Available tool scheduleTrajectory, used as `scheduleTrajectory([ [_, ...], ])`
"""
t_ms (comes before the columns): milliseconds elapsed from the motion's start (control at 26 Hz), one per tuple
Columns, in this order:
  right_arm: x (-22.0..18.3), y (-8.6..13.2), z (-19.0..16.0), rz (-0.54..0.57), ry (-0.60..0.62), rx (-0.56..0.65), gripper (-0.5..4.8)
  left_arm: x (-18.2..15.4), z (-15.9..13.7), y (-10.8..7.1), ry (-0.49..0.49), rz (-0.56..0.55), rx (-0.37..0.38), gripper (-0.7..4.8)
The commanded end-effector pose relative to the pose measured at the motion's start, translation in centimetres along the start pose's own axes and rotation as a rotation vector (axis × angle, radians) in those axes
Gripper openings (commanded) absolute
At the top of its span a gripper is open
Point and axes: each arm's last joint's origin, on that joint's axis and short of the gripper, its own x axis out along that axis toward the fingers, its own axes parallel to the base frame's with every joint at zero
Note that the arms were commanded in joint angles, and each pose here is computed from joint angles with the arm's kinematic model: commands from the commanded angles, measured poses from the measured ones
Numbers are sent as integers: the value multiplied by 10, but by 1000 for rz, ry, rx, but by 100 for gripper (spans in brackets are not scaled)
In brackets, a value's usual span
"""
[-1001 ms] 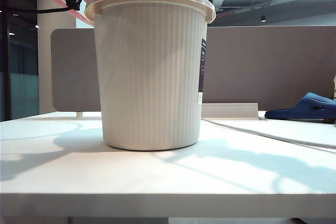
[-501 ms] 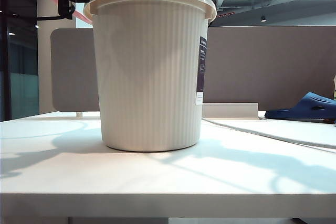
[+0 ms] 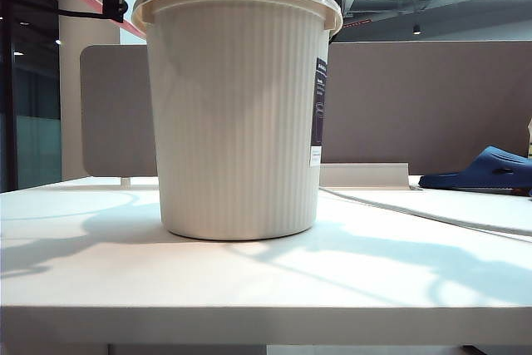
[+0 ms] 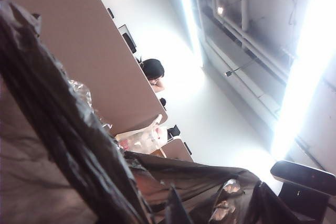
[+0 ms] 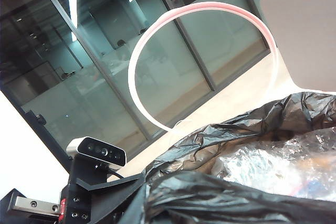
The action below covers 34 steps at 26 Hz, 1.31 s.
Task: Open the ring lid of the trash can, pull out the black garbage bag inside, and place it on the table.
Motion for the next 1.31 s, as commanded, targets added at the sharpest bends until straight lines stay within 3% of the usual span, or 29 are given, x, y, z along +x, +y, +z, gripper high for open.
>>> scheduleTrajectory([
  [39, 0, 3, 2, 18, -4, -19, -5, 0, 2, -2, -21, -4, 4, 51],
  [116, 0, 3, 2, 22, 1, -18, -5, 0, 2, -2, -24, -3, 4, -6],
  [501, 0, -1, -3, -7, 44, -6, -4, 1, 3, -3, -46, 5, 3, -6],
  [693, 0, -4, -6, -43, 63, 3, -5, 8, 9, -15, -55, -36, 23, -6],
  [1310, 1, 7, 9, 10, -10, -80, -5, 23, 24, -42, -72, -121, 94, -6],
])
